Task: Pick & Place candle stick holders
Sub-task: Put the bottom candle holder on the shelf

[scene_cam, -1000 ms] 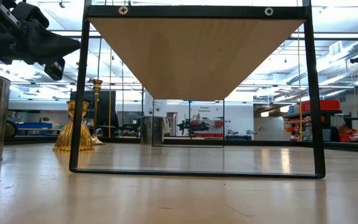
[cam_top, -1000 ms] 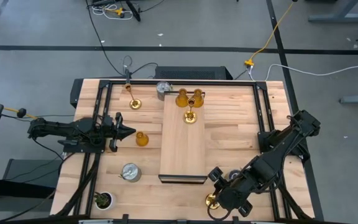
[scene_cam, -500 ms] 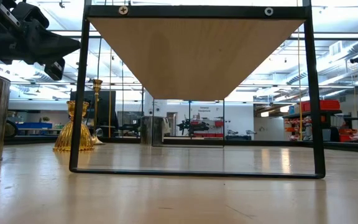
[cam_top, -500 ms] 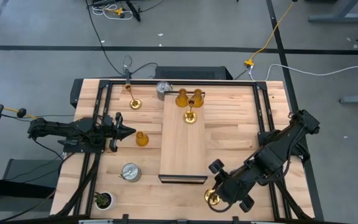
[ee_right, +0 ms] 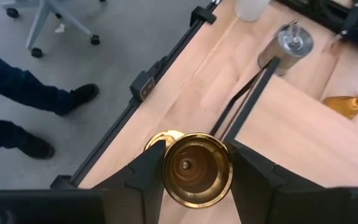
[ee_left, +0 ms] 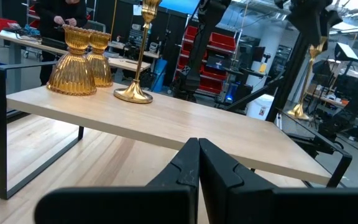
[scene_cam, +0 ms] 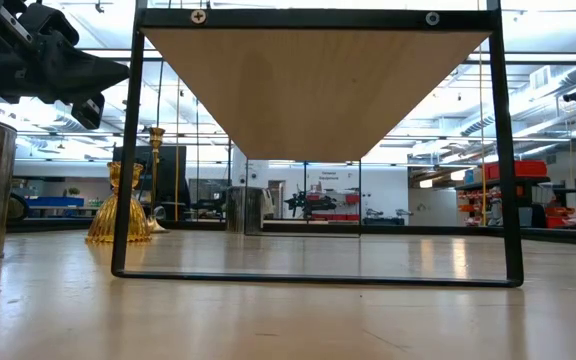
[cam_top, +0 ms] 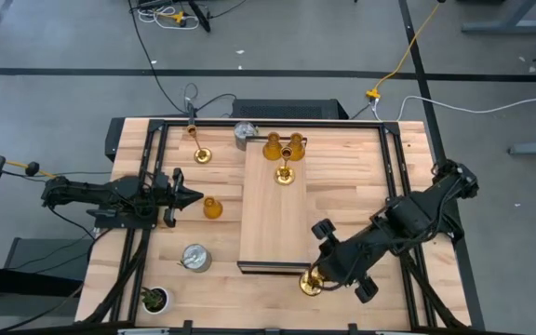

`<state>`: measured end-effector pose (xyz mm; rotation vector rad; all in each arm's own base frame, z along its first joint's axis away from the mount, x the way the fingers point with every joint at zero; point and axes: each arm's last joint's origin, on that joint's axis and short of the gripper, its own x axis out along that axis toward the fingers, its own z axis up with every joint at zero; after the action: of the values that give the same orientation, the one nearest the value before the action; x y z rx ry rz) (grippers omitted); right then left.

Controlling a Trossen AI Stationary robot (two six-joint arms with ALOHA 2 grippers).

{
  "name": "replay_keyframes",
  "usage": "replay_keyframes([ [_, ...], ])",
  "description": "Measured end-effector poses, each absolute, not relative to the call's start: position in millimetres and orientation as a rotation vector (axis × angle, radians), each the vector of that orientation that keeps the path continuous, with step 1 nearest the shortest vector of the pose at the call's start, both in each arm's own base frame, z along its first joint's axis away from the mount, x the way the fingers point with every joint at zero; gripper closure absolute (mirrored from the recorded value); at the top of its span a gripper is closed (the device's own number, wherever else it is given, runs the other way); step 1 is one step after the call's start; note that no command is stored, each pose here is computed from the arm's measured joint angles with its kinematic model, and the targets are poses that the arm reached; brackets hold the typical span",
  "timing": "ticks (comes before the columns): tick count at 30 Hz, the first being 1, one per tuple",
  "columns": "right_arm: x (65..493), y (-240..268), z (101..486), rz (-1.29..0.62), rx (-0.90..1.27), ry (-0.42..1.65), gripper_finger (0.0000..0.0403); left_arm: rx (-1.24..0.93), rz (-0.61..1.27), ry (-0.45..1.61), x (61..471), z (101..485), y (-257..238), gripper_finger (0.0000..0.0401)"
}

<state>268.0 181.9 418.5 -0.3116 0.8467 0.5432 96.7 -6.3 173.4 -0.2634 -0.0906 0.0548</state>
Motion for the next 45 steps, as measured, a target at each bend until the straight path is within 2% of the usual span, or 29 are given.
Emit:
replay_keyframes([
  [8,271.2,166.0,434.0,0.499,-0.283,0.820,0.0245,-0.263,0.054,-0.091,96.7,173.5,-6.4,0.0391],
  [29,274.8,128.9,437.6,0.387,-0.257,0.910,0.0245,-0.264,0.055,-0.090,96.7,173.4,-6.4,0.0391],
  [37,274.0,108.7,457.5,0.303,-0.242,0.848,0.0245,-0.264,0.055,-0.091,96.7,173.5,-6.3,0.0391],
  [45,282.4,83.7,458.4,0.184,-0.223,0.849,0.0245,-0.264,0.055,-0.091,96.7,173.5,-6.3,0.0391],
])
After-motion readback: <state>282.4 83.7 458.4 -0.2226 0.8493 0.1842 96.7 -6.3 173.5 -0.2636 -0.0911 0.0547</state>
